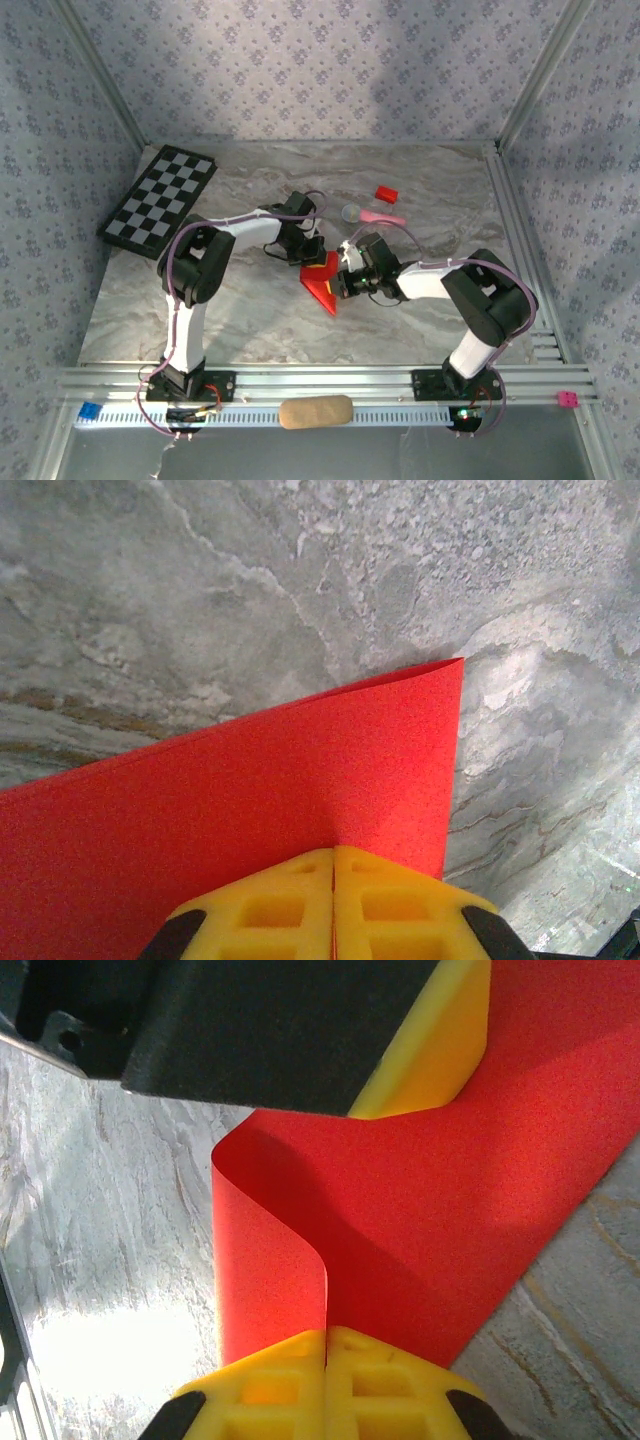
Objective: Fold a paper plane with a square sheet of paper (pick it up from the middle)
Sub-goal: Third fold the triangle at the center of the table.
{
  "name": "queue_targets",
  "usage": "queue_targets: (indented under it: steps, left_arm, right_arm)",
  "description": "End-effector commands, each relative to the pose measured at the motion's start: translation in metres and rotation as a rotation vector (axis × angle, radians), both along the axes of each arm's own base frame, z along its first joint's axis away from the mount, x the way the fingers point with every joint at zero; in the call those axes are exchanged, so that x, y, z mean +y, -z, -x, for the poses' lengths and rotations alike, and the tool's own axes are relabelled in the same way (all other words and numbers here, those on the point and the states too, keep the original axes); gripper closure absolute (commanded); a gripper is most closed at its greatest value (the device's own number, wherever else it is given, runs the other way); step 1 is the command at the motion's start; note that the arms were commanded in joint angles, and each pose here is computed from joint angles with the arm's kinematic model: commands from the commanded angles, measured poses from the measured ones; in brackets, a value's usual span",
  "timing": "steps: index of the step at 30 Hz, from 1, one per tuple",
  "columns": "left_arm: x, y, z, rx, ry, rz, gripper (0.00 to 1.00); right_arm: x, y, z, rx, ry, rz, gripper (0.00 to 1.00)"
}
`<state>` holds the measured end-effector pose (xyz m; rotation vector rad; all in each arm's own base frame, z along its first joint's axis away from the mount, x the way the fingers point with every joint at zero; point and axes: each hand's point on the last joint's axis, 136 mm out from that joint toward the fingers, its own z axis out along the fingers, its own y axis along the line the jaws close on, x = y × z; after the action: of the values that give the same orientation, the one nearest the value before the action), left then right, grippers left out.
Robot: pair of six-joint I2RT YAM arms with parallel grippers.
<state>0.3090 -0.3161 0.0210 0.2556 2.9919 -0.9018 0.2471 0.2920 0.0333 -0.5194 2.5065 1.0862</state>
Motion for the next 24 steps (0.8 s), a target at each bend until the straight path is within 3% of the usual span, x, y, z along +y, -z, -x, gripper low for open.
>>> queue_targets:
  steps: [1, 24]
  left_arm:
    - [0.004, 0.0082, 0.0048, 0.015, -0.002, -0.039, 0.91]
    - [0.0041, 0.0082, 0.0056, 0.014, -0.005, -0.035, 0.91]
  right_arm:
    - [-0.0014, 0.008, 0.0038, 0.034, 0.006, 0.025, 0.99]
    - [0.0021, 0.0064, 0.0025, 0.029, 0.0, 0.041, 0.99]
